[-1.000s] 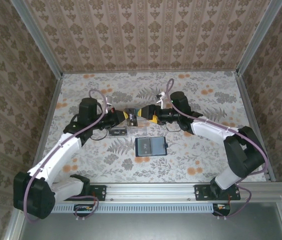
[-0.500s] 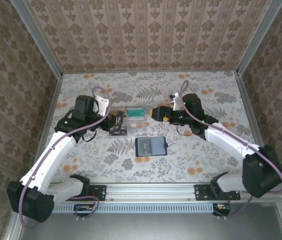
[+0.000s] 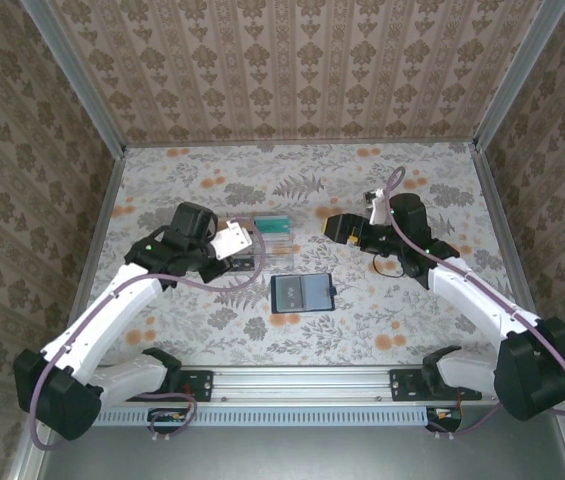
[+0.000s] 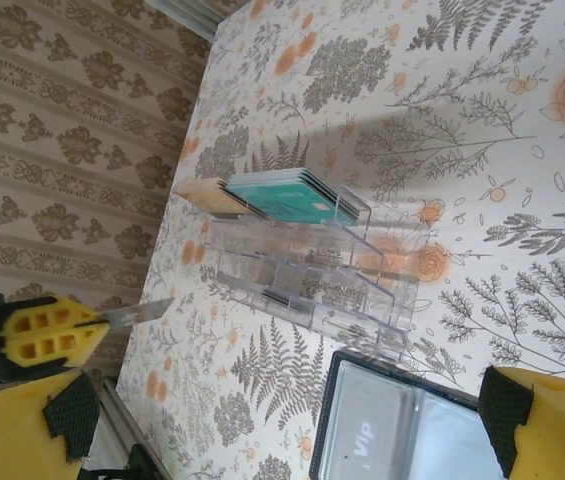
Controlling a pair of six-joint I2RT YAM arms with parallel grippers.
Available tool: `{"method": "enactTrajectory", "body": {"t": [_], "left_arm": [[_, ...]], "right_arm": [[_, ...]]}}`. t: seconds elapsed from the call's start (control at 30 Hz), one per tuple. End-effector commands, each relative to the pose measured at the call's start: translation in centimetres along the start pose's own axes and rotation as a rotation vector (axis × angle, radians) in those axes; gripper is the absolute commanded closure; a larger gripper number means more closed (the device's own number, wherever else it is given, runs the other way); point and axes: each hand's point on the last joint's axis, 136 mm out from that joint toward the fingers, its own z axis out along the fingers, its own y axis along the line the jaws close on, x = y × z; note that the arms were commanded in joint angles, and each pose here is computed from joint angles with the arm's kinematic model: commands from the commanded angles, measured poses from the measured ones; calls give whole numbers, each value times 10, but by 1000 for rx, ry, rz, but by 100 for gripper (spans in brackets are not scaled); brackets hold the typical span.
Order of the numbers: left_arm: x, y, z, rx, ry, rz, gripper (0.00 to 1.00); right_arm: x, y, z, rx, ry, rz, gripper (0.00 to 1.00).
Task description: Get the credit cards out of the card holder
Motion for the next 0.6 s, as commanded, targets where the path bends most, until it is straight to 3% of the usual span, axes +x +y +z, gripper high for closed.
{"method": "enactTrajectory", "body": {"t": [0.0, 0.23, 0.57], "left_arm": [[14, -1, 10, -30, 75, 252, 100], [24, -14, 30, 42, 129, 395, 100], [22, -16, 59, 78, 157, 410, 100]], "right_arm": [[2, -4, -8, 15, -6, -5, 0], [2, -8, -13, 27, -20, 5, 0], [4, -12, -18, 38, -31, 11, 0]]}}
